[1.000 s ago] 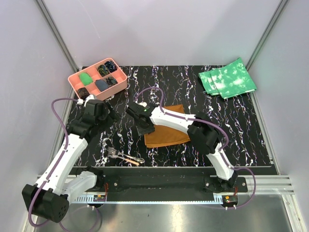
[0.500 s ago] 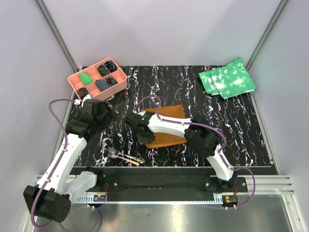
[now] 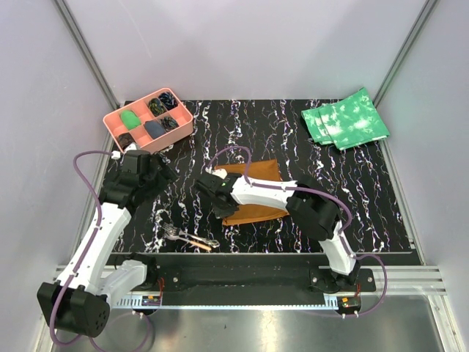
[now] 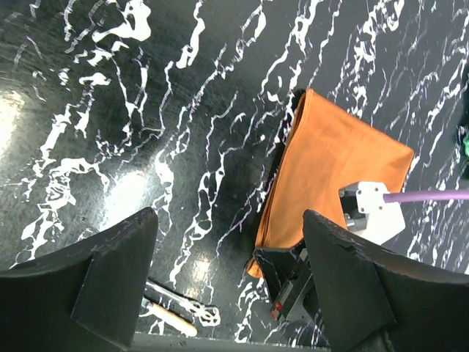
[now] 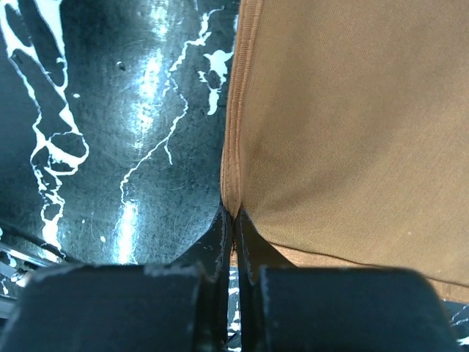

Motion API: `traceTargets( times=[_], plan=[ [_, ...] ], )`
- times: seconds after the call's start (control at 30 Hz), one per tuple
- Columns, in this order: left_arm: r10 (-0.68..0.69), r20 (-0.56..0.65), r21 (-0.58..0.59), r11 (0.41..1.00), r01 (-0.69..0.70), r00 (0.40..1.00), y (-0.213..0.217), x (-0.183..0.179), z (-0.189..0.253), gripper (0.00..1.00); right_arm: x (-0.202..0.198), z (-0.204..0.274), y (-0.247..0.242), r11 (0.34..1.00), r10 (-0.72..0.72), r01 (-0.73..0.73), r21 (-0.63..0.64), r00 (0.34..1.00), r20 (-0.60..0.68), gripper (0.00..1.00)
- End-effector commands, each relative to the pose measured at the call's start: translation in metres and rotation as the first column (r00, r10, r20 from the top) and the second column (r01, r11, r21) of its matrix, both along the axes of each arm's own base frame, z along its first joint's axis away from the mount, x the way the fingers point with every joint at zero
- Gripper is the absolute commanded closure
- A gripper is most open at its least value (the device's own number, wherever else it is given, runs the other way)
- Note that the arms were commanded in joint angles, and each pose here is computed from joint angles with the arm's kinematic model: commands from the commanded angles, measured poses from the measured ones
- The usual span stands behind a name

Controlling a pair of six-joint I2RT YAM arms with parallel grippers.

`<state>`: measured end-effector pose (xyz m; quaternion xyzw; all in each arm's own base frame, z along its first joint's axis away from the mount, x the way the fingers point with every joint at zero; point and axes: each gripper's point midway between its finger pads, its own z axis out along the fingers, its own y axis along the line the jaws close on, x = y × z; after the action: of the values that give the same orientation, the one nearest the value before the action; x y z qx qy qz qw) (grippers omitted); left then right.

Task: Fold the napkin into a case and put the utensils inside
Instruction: Pick up the lower triangle-folded napkin from the center of the board.

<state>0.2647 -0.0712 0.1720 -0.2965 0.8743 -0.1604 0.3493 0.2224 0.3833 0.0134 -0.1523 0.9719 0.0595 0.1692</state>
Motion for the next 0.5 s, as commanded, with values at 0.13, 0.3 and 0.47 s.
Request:
traceTargets(
  times=[0.13, 0.3, 0.47],
  plan=[
    [-0.253, 0.05, -0.171, 0.951, 0.258, 0.966, -0.053, 0.017, -0.012, 0.17, -0.008, 0.012, 0.011, 0.985, 0.118, -0.116, 0.129, 0.993, -0.006, 1.0],
    [-0.307, 0.058, -0.307, 0.9, 0.31, 0.95, -0.082, 0.038, -0.034, 0.17, -0.014, 0.051, 0.014, 0.931, 0.143, -0.118, 0.344, 0.989, -0.047, 1.0],
    [-0.334, 0.048, -0.399, 0.858, 0.324, 0.942, -0.102, 0.054, -0.05, 0.17, -0.018, 0.064, 0.008, 0.883, 0.162, -0.095, 0.46, 0.981, -0.107, 1.0]
  ],
)
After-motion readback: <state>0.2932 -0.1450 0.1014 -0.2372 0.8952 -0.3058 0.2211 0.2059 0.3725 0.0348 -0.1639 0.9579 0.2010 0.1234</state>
